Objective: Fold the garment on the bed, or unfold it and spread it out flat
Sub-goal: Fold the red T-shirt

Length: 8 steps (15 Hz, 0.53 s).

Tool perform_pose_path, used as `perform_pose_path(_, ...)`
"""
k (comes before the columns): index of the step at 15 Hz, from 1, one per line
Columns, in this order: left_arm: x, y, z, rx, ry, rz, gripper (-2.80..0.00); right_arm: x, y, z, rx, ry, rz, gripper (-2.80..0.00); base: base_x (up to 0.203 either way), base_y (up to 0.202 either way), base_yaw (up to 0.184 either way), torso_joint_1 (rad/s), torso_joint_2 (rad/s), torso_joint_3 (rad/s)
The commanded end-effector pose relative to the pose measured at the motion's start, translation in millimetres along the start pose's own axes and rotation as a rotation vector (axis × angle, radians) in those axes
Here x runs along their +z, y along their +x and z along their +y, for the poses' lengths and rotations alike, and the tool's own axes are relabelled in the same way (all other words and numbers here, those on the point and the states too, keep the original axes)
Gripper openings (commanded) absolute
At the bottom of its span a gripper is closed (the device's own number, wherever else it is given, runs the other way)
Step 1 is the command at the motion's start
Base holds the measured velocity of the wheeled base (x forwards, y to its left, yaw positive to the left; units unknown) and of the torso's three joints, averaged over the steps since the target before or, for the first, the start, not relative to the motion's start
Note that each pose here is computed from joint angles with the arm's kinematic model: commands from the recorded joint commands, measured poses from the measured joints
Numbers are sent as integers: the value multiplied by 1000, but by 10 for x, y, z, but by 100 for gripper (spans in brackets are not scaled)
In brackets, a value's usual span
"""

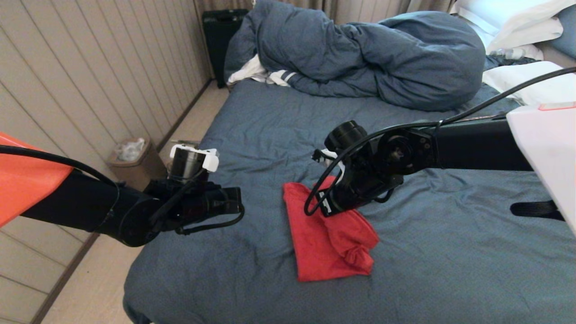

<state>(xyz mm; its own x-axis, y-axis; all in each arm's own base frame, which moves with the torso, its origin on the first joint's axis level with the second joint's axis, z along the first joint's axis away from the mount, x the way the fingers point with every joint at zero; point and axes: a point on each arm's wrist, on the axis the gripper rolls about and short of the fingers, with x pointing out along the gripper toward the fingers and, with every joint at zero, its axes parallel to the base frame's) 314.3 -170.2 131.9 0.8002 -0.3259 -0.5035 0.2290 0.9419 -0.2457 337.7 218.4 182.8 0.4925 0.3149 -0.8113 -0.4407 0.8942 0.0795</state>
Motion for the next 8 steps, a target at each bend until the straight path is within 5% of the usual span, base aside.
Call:
perform_pose_path(1, -25, 3, 7, 3, -1, 6, -280, 5, 99, 65, 6, -13, 19, -280, 0, 0, 0, 0, 0, 0)
perform_pose_path(8, -64, 18, 2, 0, 2, 9, -280, -10, 378, 213, -15, -52, 53, -280, 0, 0, 0, 0, 0, 0)
